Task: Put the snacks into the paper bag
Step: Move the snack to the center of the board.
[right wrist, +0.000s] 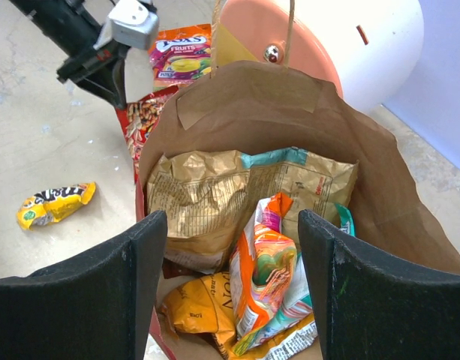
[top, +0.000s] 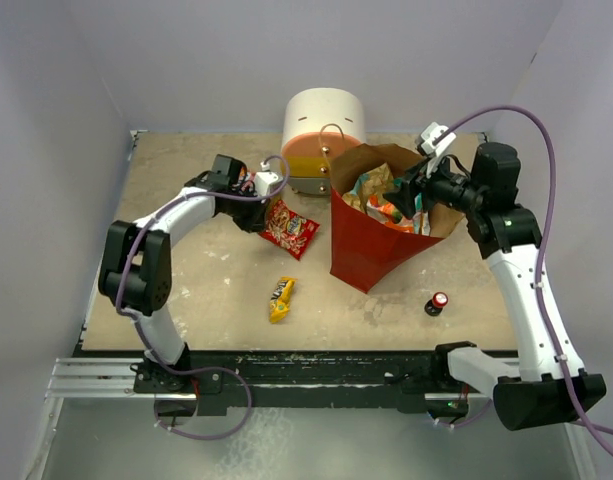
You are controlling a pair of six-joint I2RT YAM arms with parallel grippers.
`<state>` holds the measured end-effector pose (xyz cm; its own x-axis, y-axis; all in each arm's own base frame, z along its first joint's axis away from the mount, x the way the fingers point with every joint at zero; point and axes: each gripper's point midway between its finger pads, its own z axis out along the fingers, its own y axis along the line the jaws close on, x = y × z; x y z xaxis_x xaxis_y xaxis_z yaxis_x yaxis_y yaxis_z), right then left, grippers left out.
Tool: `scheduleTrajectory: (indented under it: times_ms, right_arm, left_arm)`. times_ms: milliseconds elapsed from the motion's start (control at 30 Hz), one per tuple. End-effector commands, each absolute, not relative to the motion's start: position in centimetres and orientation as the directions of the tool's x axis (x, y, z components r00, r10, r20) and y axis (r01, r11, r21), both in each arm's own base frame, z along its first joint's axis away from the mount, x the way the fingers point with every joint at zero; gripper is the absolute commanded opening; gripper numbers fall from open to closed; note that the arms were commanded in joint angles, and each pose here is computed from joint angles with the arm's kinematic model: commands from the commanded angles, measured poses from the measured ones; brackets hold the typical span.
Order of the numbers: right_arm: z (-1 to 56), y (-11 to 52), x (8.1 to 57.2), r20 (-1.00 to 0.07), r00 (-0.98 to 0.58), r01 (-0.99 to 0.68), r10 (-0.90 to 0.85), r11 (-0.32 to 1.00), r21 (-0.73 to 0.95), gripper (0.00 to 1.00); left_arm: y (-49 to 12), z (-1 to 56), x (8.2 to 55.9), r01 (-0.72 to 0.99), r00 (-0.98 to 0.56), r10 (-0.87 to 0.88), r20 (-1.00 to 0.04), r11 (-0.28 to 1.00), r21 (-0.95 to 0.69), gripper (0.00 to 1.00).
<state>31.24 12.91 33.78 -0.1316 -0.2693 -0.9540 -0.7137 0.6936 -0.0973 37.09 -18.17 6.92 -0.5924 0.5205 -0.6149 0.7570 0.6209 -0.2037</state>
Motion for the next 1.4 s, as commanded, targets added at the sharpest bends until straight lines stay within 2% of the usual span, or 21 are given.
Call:
scheduleTrajectory:
  times_ms: [0,467,700,933,1100,1367]
  right_arm:
    - [36.2,13.3,31.4,-0.966,-0.06,-0.723,-0.252,0.678,-0.132,0.72]
    - [36.1,14.8,31.8,-0.969,-0.069,-0.789,-0.235,0.607,-0.091,0.68]
    - [35.2,14.8,32.6,-0.966,-0.094,-0.788,-0.239,0.611,-0.074,0.67]
    - [34.9,14.4,32.3,-0.964,-0.091,-0.773,-0.25,0.628,-0.09,0.68]
    - [34.5,14.2,32.2,-0.963,-0.091,-0.768,-0.253,0.633,-0.094,0.68]
    - [34.2,14.2,31.9,-0.963,-0.096,-0.768,-0.253,0.634,-0.09,0.68]
  left_arm:
    - [-18.1,11.0,36.2,0.834,-0.462,0.566,-0.683,0.538,-0.118,0.0]
    - [-17.9,16.0,33.0,0.931,-0.244,0.63,-0.738,0.366,0.004,0.0]
    - [-17.8,14.0,32.1,0.93,-0.305,0.644,-0.702,0.359,-0.075,0.01]
    - [-19.4,12.7,33.3,0.908,-0.377,0.578,-0.724,0.384,-0.166,0.32]
    - [-19.7,10.8,34.7,0.889,-0.426,0.577,-0.697,0.409,-0.205,0.5]
    - [-20.1,7.3,38.0,0.827,-0.538,0.562,-0.628,0.496,-0.264,0.87]
